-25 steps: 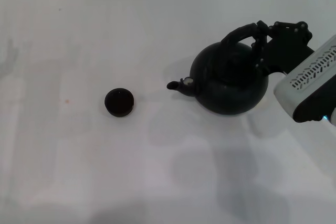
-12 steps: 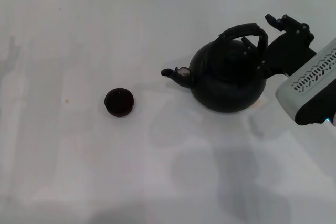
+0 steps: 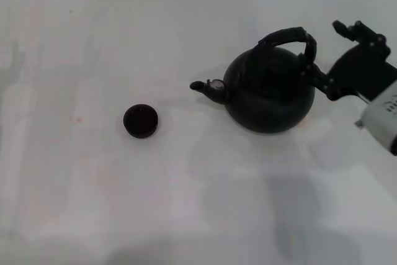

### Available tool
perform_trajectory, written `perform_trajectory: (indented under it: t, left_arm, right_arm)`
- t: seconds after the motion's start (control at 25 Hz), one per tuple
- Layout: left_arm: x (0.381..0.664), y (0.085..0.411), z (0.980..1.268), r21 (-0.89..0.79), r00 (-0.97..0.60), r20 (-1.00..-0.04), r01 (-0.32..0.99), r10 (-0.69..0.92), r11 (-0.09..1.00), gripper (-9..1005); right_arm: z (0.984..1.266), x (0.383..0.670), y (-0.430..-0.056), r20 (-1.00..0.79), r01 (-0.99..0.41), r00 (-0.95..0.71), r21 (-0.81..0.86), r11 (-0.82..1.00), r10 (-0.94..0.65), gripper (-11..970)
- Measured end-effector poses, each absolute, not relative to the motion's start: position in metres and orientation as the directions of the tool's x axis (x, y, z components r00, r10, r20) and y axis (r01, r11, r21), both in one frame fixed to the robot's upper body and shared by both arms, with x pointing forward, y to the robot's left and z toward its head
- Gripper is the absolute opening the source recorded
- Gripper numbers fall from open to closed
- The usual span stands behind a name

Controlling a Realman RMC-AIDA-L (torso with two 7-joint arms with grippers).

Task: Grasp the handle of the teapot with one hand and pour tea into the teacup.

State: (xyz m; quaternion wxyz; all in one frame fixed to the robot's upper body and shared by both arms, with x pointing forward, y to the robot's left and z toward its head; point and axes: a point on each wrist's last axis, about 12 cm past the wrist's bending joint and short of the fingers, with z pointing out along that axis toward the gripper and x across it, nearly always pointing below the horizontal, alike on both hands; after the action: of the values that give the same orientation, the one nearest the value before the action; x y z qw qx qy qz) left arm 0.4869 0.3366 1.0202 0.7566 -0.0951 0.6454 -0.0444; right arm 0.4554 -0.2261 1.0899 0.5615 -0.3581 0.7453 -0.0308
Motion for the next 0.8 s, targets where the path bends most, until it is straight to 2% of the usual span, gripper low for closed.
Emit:
perform_trajectory:
  t: [0.32,0.56,0.68,0.8]
  left_arm:
    - [0.491,0.335,1.022,-0.202,0.169,-0.967,-0.050,-0.191,0.978,893]
    - [0.489,0.335,1.021,-0.203,0.167,-0.967,-0.052,-0.192,0.978,893]
    - [0.489,0.335,1.021,-0.206,0.164,-0.967,-0.052,-0.195,0.977,893]
    - [0.490,0.333,1.021,-0.206,0.162,-0.967,-0.046,-0.196,0.977,893]
  right_arm:
    - [1.098,0.444,-0.255,-0.853,-0.581,-0.139,-0.341,0.739,-0.503,735]
    - [1.097,0.456,-0.304,-0.949,-0.582,-0.209,-0.073,0.810,-0.236,728]
    - [1.083,0.471,-0.327,-0.966,-0.565,-0.250,0.086,0.821,-0.071,724]
    - [1.066,0.486,-0.339,-0.963,-0.553,-0.267,0.177,0.814,0.028,723]
